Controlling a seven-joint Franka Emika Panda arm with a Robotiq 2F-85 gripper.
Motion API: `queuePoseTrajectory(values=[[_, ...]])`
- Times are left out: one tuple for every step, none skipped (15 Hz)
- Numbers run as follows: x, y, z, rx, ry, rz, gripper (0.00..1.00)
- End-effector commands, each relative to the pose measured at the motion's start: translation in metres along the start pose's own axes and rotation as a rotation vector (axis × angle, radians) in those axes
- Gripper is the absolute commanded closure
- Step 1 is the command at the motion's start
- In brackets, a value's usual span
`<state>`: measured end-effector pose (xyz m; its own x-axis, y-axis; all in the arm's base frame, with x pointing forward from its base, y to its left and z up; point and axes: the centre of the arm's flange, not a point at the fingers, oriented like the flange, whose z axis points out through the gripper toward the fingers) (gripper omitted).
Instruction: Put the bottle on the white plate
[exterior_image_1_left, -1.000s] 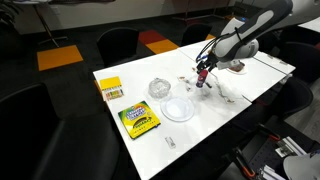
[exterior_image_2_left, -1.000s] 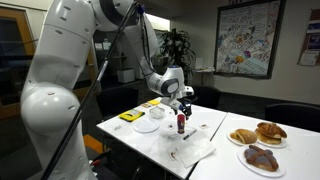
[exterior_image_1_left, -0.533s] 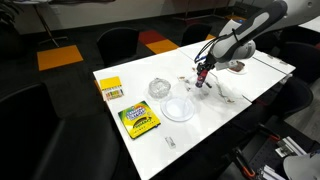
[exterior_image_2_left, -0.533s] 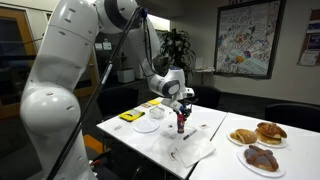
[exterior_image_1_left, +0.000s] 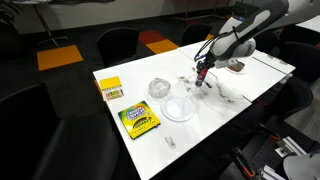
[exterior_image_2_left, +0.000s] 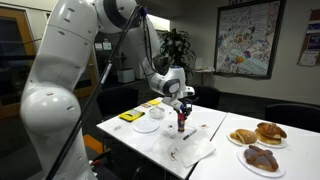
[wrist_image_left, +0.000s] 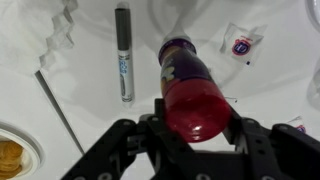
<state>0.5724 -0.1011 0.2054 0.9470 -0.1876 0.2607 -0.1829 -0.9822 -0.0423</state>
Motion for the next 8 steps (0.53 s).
queuePoseTrajectory(values=[[-0.004, -0.036, -0.02, 0.029, -0.017, -0.058, 0.7], [-0.006, -0.05, -0.021, 0.039, -0.015, -0.083, 0.7], [-0.01, -0.067, -0.023, 0.045, -0.01, -0.115, 0.7], [-0.012, -0.083, -0.024, 0.057, -0.008, -0.143, 0.7], [-0.014, -0.1, -0.024, 0.068, -0.007, -0.175, 0.7], [-0.017, -0.116, -0.025, 0.083, -0.007, -0.202, 0.7], [-0.02, -0.133, -0.026, 0.097, -0.009, -0.232, 0.7], [-0.024, -0.149, -0.027, 0.11, -0.011, -0.26, 0.7]])
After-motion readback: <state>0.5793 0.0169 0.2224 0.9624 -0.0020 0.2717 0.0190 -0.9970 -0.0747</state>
